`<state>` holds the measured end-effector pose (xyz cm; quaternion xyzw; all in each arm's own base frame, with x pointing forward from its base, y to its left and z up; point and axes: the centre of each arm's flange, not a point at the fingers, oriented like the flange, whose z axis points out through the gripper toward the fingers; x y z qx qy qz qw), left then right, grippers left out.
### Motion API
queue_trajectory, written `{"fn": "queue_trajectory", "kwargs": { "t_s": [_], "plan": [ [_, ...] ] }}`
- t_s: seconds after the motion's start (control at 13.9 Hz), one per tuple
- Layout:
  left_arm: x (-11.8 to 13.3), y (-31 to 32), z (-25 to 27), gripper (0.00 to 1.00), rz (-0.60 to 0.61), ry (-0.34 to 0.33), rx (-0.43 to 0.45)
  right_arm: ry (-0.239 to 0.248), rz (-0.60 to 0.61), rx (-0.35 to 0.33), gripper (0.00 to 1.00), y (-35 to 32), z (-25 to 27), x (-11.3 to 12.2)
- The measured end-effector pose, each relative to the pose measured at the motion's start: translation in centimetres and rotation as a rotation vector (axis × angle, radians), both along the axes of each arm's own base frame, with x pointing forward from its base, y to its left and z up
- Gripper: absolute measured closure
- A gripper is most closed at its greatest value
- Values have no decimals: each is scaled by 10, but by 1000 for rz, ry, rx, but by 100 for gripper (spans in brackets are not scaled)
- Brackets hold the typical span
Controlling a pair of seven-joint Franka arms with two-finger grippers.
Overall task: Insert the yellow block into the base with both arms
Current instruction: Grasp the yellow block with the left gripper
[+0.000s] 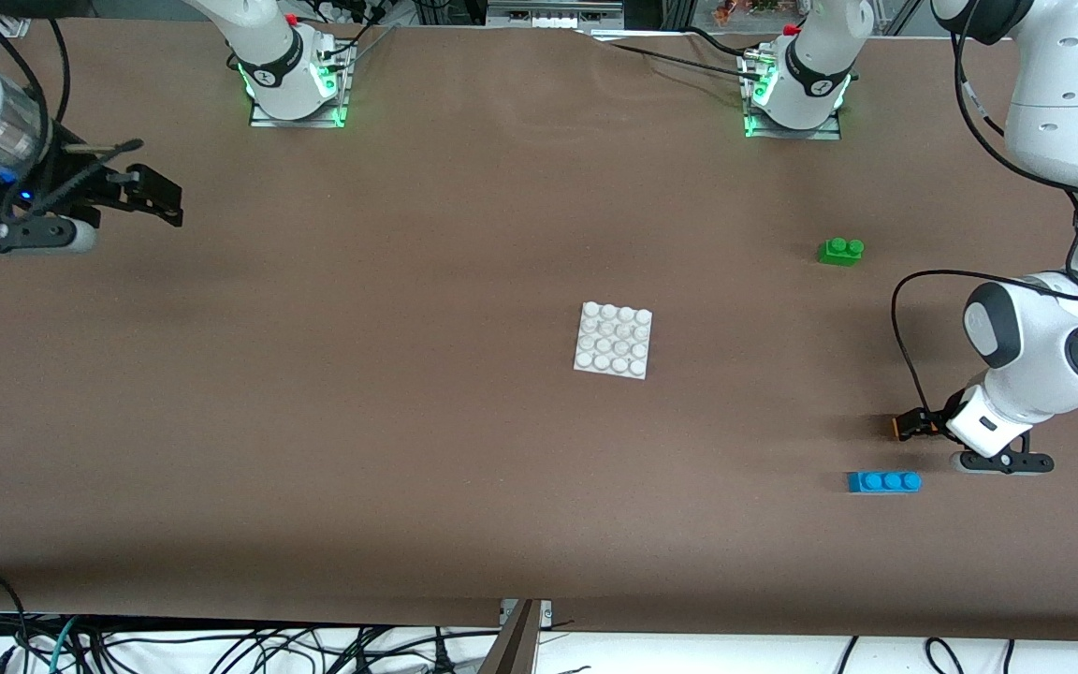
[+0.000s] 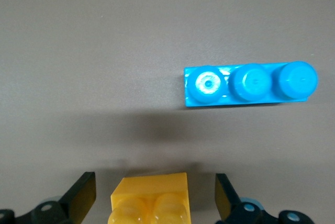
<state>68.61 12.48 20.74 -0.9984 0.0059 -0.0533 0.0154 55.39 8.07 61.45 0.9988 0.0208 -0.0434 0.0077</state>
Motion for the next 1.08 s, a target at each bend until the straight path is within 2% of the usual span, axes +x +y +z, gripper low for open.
{"fn": "queue_trajectory", "kwargs": {
  "t_s": [0.14,0.43,0.58,0.65,0.72,1.08],
  "plan": [
    [-2,3,-8,0,5,8,-1,-16,1,4,0,-1,9,-2],
    [-6,5,-26,0,8,33,-6,-4,6,0,0,3,-1,3],
    [-7,5,-30,17,8,38,-6,-4,6,-1,0,4,-4,6],
    [-7,5,-30,29,8,38,-6,-4,6,-1,0,4,-5,6],
    [-7,5,-30,32,9,38,-6,-5,5,-1,0,3,-6,7],
    [-3,6,-23,32,9,30,-6,-8,1,-1,0,1,-5,8]
  ]
}}
